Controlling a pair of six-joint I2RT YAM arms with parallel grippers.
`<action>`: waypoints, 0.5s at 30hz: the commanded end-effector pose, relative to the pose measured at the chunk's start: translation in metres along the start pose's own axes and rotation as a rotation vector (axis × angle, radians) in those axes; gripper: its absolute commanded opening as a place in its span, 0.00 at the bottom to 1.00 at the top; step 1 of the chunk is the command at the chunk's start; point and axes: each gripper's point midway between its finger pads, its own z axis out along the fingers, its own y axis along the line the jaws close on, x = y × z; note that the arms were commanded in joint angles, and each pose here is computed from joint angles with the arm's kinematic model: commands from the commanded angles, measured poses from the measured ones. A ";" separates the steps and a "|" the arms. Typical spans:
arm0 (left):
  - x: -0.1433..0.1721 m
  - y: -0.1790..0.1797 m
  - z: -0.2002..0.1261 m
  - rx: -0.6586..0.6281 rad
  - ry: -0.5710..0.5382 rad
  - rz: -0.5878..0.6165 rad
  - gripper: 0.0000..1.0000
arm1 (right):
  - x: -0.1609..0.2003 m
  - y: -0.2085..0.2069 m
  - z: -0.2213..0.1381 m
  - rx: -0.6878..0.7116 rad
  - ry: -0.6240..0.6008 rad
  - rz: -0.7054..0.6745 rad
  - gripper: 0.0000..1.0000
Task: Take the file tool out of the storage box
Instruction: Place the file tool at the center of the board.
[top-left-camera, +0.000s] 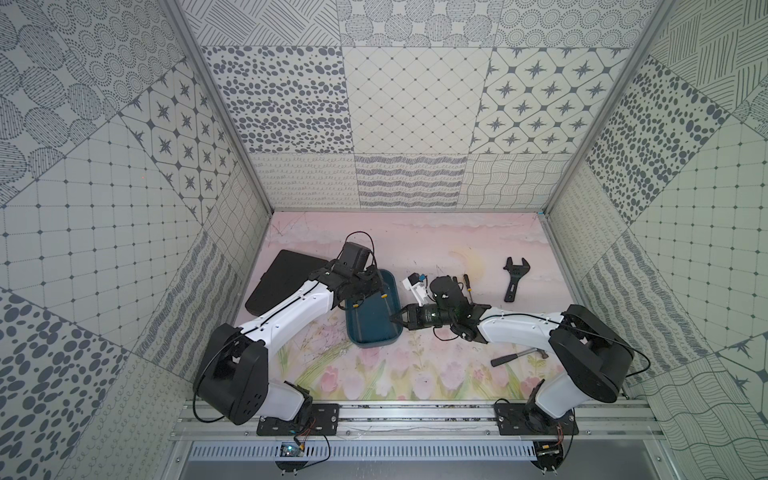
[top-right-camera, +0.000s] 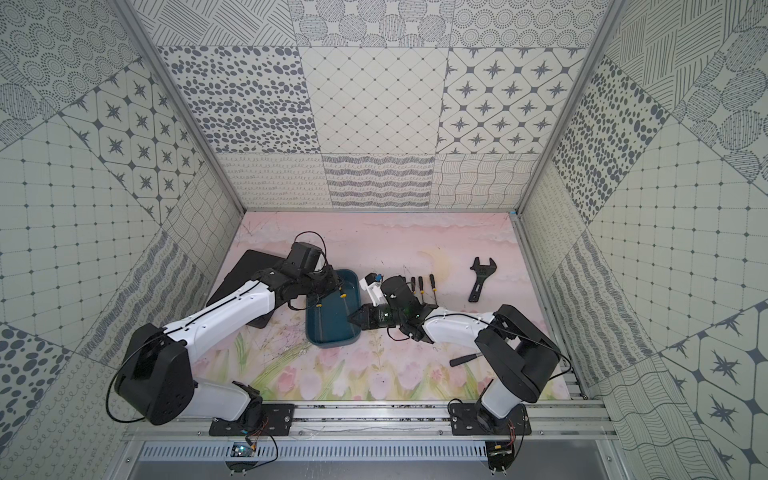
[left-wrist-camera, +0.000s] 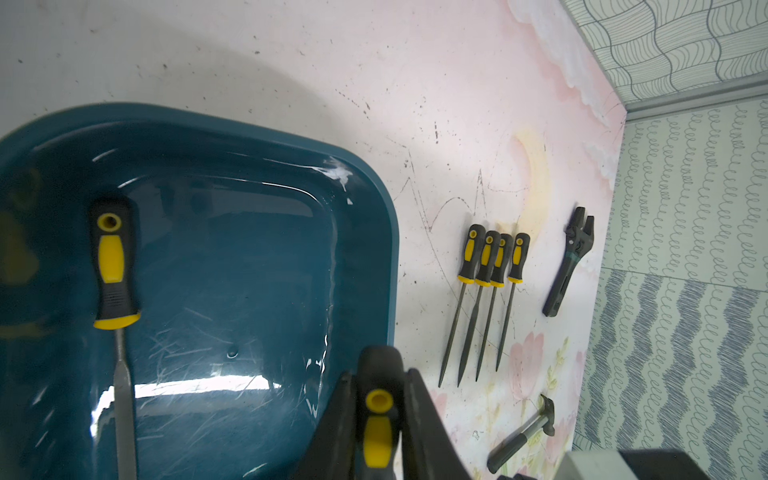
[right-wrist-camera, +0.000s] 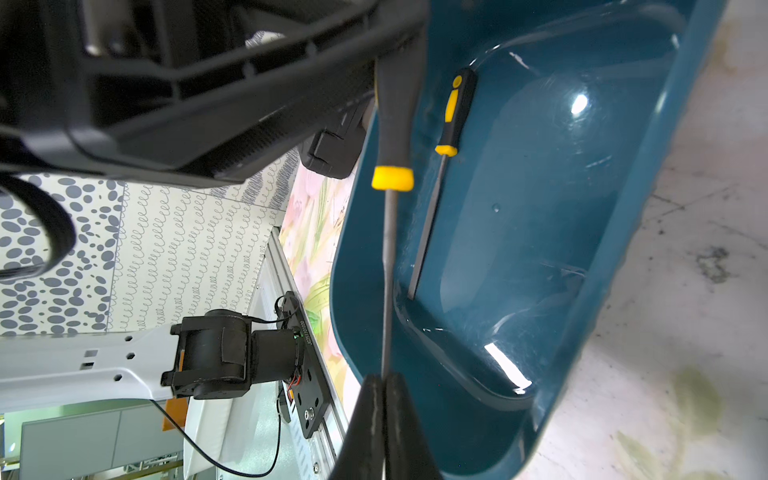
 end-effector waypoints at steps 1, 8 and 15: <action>-0.010 -0.021 -0.005 0.088 -0.032 0.017 0.01 | -0.018 0.023 -0.006 -0.022 -0.055 -0.077 0.00; -0.016 -0.049 -0.015 0.176 -0.025 0.130 0.44 | -0.024 0.000 -0.033 0.305 -0.145 -0.109 0.00; -0.017 -0.057 -0.036 0.197 -0.043 0.254 0.99 | -0.031 -0.032 -0.070 0.609 -0.247 -0.082 0.00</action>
